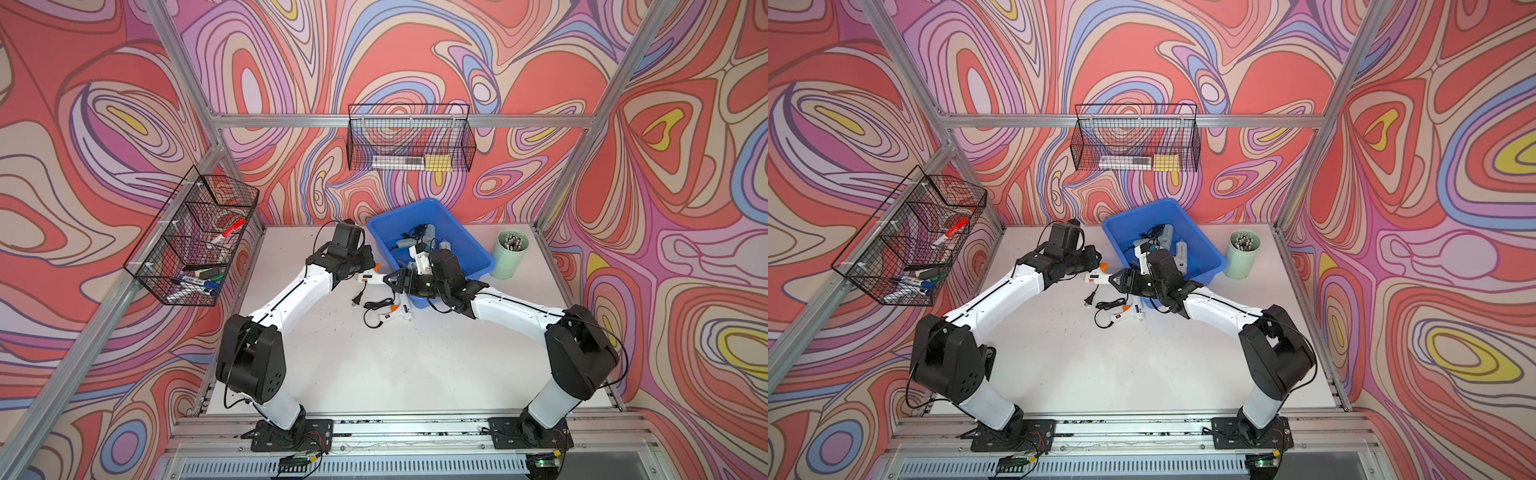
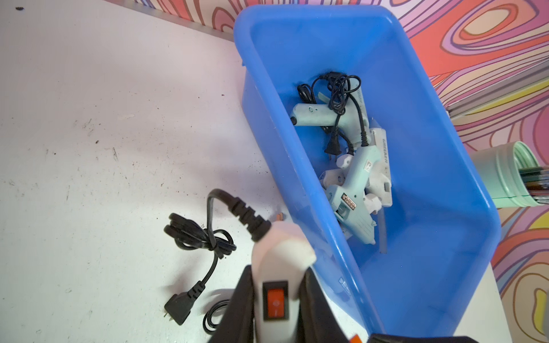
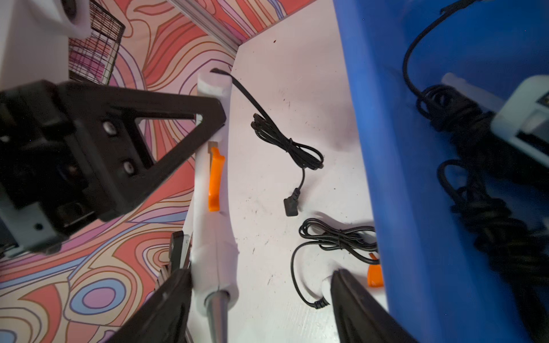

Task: Put the hot melt glue gun into the storage box
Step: Pick up the hot melt adhesive gun from the center of the board, then place the hot melt adhesive gun in the storage box, then pick up the hot melt adhesive gun from the center of the board, then place the hot melt adhesive gun in the storage box.

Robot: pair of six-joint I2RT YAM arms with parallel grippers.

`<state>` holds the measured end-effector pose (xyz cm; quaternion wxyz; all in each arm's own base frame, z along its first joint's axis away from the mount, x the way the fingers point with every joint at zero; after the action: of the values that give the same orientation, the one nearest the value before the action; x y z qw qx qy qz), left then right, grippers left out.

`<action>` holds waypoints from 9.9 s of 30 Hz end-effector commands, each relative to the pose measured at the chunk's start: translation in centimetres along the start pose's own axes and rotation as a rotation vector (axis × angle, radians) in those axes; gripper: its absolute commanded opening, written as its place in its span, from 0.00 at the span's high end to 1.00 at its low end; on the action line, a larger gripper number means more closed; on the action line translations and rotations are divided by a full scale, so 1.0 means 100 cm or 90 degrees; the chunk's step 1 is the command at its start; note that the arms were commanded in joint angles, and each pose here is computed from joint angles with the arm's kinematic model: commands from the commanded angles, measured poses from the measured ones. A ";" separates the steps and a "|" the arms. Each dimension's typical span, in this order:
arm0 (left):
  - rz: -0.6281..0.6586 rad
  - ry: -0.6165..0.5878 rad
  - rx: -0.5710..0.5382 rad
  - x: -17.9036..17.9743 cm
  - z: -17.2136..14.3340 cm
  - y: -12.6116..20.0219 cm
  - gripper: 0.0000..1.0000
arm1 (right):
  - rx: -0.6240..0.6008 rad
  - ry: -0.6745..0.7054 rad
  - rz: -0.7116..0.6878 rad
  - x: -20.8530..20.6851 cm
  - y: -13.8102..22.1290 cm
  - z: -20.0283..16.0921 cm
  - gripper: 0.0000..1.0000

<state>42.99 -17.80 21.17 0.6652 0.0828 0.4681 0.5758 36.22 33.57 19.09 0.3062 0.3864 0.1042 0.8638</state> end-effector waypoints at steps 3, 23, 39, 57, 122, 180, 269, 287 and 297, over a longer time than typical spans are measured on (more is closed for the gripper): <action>-0.055 0.007 -0.027 -0.017 0.012 0.020 1.00 | -0.022 -0.001 0.081 0.026 -0.009 0.014 0.28; -0.093 0.021 -0.030 -0.028 0.012 0.036 1.00 | -0.025 -0.006 0.145 0.049 -0.029 0.024 0.56; -0.089 0.014 -0.053 -0.030 0.023 0.040 1.00 | -0.026 0.005 0.155 0.061 -0.021 0.029 1.00; -0.135 -0.017 -0.209 -0.040 0.056 0.159 0.01 | -0.201 0.170 -0.004 0.095 0.103 0.131 1.00; 0.047 0.045 0.129 0.085 -0.112 0.045 0.01 | -0.148 -0.157 -0.235 -0.196 -0.076 0.120 0.88; 0.062 -0.460 0.324 0.042 -0.182 -0.057 0.50 | -0.200 0.040 -0.416 -0.086 0.161 0.083 0.02; -0.148 -0.334 -0.157 -0.053 -0.059 0.131 0.01 | -0.089 0.069 -0.018 0.046 0.078 0.121 1.00; -0.140 -0.287 -0.220 -0.041 -0.047 0.158 0.01 | -0.338 0.080 -0.169 0.017 0.229 0.226 1.00; -0.133 -0.276 -0.220 -0.037 -0.048 0.154 0.01 | -0.409 0.118 -0.208 0.026 0.263 0.262 1.00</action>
<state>29.14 -18.13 30.38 0.8127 0.0539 0.2142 0.5393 42.22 13.90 47.42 0.5197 0.1985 -0.0681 0.8282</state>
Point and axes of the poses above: each gripper's point midway between its finger pads, its own y axis back along the fingers, its own x axis along the line the jaws close on, z = x × y, the point moved 1 cm from there along y, back along the fingers, and after that the axes turned 11 degrees about y, right-handed, at the moved point
